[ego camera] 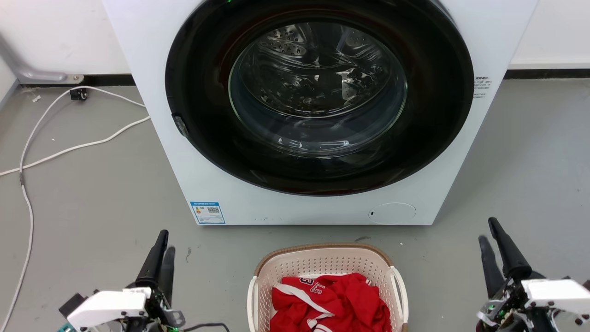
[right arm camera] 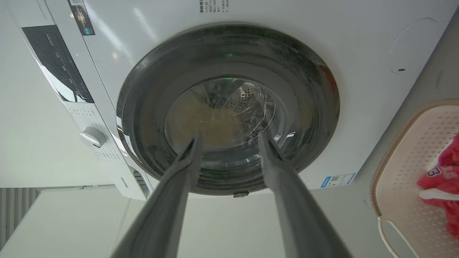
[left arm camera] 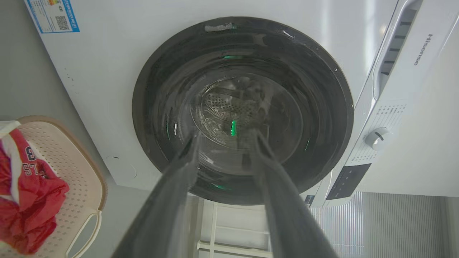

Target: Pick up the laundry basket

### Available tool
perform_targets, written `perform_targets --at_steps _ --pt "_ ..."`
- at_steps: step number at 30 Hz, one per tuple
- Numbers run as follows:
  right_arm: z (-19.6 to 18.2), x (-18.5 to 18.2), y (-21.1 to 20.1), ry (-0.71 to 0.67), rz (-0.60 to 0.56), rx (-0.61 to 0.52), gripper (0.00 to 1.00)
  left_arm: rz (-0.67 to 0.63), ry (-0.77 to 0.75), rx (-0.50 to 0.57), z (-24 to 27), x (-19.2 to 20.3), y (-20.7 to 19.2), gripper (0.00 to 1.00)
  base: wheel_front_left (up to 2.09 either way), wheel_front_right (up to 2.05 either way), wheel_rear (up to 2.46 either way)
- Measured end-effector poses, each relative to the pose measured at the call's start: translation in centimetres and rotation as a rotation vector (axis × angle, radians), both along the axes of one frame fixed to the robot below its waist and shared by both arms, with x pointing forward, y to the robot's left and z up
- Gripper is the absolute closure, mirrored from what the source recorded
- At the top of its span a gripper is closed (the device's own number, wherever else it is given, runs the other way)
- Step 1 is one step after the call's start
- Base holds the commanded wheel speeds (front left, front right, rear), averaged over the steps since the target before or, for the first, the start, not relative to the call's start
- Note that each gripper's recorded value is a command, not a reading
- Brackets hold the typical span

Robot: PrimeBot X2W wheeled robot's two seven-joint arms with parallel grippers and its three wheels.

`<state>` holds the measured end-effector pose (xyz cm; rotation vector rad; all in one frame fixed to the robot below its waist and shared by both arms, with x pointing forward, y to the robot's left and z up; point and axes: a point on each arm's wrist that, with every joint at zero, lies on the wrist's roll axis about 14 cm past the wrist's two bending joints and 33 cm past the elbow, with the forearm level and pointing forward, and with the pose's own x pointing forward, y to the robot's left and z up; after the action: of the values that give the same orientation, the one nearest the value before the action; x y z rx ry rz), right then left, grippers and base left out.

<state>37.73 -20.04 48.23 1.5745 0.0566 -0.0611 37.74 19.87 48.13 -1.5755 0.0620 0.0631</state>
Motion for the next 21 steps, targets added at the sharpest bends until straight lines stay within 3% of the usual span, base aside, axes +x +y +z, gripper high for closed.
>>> perform_targets --at_steps 10,13,14,21 --pt "0.4 0.0 0.8 -0.01 -0.003 -0.086 0.0 -0.018 -0.034 0.092 1.1 0.2 -1.4 0.0 0.0 0.0 0.0" --pt "0.5 0.0 0.9 -0.013 0.004 -0.158 0.0 -0.026 -0.047 0.16 1.6 0.3 -1.6 0.0 0.0 0.0 0.0" --pt "0.8 0.1 1.0 -0.018 0.012 -0.25 0.0 -0.036 -0.06 0.237 2.0 0.4 -1.9 0.0 0.0 0.0 0.0" --pt "1.0 0.0 0.9 -0.025 0.019 -0.451 0.0 -0.048 -0.089 0.401 2.8 0.5 -2.4 0.0 0.0 0.0 0.0"
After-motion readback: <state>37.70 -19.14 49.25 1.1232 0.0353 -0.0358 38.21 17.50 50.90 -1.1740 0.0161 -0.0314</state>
